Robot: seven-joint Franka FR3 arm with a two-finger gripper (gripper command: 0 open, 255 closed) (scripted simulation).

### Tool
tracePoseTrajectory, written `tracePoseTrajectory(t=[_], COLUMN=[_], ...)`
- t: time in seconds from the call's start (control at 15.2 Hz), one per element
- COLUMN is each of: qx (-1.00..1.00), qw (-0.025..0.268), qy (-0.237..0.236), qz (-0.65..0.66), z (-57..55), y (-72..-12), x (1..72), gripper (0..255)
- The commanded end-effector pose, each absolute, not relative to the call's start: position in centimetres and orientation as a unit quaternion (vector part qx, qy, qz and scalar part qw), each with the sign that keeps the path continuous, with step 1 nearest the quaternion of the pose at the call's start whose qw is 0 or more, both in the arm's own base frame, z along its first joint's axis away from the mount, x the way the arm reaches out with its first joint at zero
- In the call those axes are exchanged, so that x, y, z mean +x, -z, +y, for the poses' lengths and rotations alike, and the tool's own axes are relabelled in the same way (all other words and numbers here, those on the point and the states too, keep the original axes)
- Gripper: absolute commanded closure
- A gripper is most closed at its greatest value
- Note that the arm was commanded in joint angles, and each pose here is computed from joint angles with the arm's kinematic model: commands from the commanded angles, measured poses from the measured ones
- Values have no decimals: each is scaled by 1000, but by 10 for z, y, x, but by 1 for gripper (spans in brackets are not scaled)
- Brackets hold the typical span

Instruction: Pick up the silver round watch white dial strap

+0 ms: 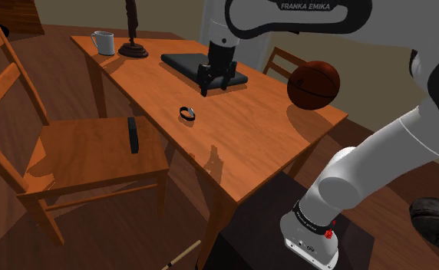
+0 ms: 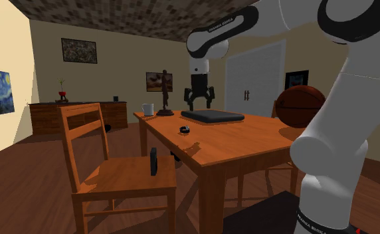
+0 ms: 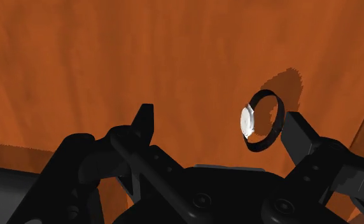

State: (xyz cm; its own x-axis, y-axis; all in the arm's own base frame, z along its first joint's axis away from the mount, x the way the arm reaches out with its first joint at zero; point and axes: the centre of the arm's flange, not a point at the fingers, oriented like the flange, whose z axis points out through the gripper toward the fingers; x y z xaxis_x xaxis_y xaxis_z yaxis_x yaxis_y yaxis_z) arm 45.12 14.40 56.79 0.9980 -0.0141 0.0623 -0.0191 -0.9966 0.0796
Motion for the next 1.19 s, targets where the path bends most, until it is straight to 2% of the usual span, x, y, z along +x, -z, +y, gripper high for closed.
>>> tracePoseTrajectory(t=[0.0,0.26,0.86,0.92,1.12], qx=[999,998,998,998,998], qw=[44,52,52,52,52], qy=[-22,-6,-6,-6,-6], qz=[-12,-17,-17,-17,-17], z=[159,189,189,189,189], y=[-555,-531,-491,-491,-492], x=[476,511,511,511,511], gripper=[0,0,0,255,255])
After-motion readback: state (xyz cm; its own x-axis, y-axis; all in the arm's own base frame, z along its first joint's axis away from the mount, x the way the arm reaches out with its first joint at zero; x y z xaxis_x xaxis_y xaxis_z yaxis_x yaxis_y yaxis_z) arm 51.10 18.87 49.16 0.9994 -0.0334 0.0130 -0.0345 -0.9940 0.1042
